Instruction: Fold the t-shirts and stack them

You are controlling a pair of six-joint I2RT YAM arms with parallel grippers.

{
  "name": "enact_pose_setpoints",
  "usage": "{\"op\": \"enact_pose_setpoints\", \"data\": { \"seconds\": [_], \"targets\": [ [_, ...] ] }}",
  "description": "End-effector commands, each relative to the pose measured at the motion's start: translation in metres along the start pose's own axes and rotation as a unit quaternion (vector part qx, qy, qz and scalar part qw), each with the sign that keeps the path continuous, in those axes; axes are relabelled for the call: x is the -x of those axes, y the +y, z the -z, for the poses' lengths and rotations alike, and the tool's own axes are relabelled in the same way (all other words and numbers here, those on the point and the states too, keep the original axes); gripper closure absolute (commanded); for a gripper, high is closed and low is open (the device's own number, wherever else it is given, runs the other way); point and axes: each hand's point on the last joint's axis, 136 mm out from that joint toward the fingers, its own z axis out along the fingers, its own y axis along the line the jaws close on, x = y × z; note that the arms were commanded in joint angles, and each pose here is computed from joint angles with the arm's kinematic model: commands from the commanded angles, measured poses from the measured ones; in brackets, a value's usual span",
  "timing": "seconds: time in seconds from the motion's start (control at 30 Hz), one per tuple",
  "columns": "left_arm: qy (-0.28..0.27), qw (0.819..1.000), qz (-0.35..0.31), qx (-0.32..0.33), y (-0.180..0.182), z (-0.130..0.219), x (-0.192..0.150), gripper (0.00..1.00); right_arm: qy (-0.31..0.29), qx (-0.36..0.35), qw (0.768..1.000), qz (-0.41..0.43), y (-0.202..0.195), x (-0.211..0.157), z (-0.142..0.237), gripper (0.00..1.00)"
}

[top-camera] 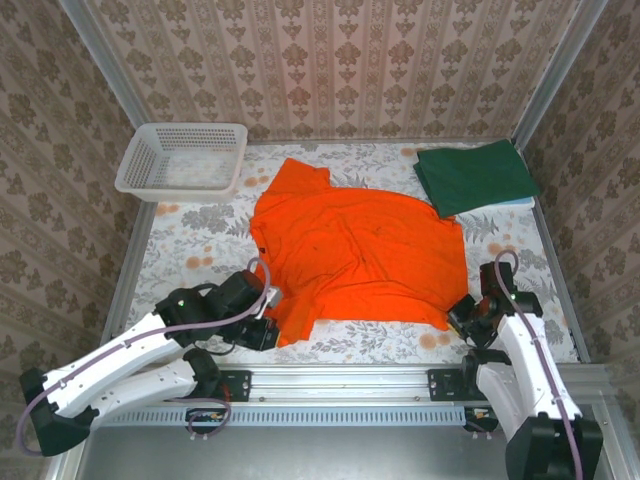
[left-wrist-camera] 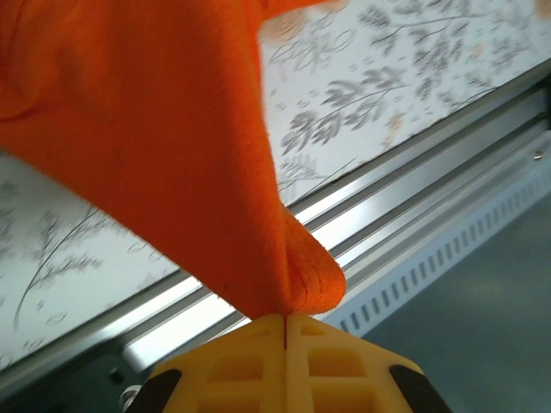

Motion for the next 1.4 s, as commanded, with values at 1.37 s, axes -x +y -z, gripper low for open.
{"op": "enact_pose_setpoints", "data": {
  "seconds": [1.37],
  "targets": [
    [-0.187,0.967,0.17,0.005,0.079,0.03,0.283,1.0,-0.052,0.023,0.997,-0.06,0.07,0.134,-0.009,1.0]
  ]
}}
